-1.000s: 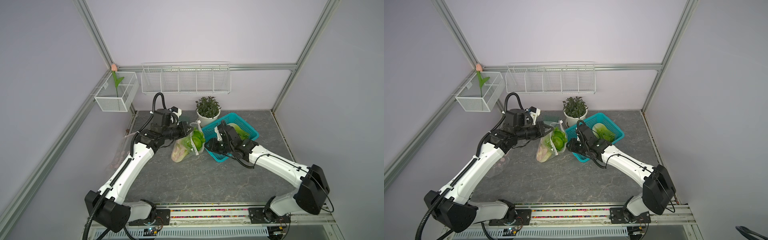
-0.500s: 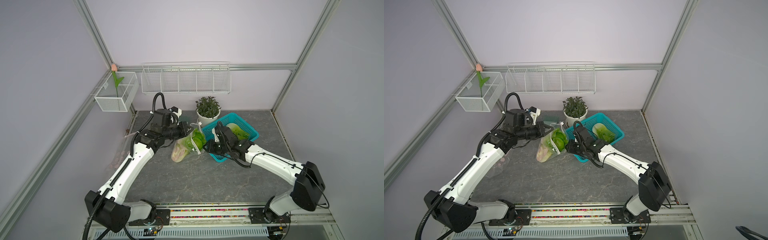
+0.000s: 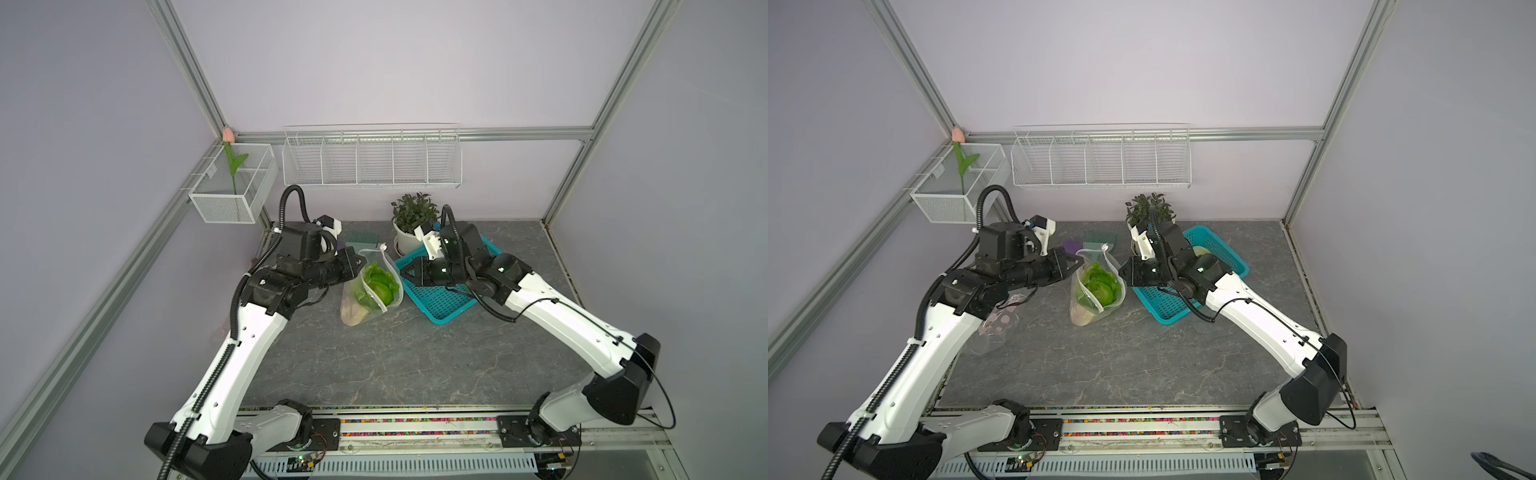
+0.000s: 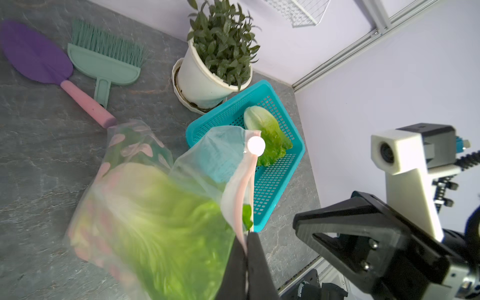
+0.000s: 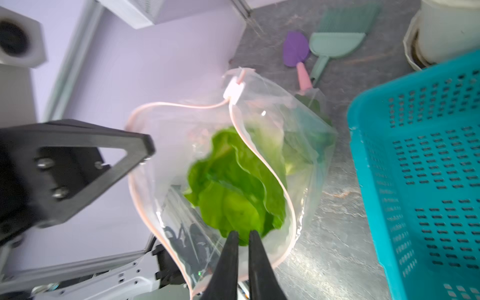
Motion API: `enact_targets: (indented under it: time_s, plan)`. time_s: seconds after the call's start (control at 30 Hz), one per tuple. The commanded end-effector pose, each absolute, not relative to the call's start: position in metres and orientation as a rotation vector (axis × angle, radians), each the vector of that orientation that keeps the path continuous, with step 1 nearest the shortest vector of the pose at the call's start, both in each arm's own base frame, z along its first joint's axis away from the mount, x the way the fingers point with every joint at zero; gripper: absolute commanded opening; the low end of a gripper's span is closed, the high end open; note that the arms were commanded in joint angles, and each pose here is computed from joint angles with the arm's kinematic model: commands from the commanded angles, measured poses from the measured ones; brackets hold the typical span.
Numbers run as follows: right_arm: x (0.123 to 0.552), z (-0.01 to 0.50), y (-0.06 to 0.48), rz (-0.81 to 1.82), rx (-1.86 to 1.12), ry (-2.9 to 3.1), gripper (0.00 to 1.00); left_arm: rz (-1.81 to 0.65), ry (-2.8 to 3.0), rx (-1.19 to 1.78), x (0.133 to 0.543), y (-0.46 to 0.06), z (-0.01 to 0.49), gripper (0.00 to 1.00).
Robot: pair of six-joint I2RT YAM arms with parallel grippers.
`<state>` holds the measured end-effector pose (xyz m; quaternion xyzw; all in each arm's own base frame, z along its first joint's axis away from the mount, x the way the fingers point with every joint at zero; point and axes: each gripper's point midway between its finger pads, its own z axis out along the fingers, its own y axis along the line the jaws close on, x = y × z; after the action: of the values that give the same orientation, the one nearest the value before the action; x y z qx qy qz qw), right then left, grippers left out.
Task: Put the chinese cabbages into a zipper bag and zip it
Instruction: Adjust the zipper food storage bag at the center of the board, then move the basket to the center of the board.
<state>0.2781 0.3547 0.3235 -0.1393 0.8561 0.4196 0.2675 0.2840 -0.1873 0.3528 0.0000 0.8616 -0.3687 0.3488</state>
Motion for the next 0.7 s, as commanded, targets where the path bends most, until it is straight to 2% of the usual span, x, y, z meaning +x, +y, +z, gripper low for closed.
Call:
enact_targets:
  time_s: [0.0, 0.07, 0.17, 0.33, 0.5, 0.57, 0.67]
  plan:
    - [0.272, 0.331, 0.370, 1.247, -0.480, 2.297, 0.15, -1.027, 2.122, -0.024, 0.268, -0.182, 0.395, 0.00]
    - [0.275, 0.334, 0.377, 1.286, -0.500, 2.290, 0.17, -1.065, 2.104, -0.032, 0.264, -0.184, 0.396, 0.00]
    - [0.288, 0.311, 0.357, 1.236, -0.406, 2.354, 0.23, -1.011, 2.145, -0.056, 0.270, -0.179, 0.374, 0.00]
    - [0.292, 0.231, 0.282, 0.775, -0.294, 2.538, 0.49, -0.965, 2.105, -0.144, 0.286, -0.158, 0.375, 0.00]
    - [0.290, 0.145, 0.268, 0.334, -0.441, 2.682, 0.73, -0.988, 2.071, -0.168, 0.297, -0.160, 0.383, 0.00]
    - [0.300, 0.131, 0.266, 0.148, -0.510, 2.668, 0.78, -1.034, 2.071, -0.161, 0.299, -0.167, 0.384, 0.00]
    - [0.313, 0.112, 0.267, -0.017, -0.584, 2.661, 0.78, -1.059, 2.076, -0.159, 0.297, -0.171, 0.380, 0.00]
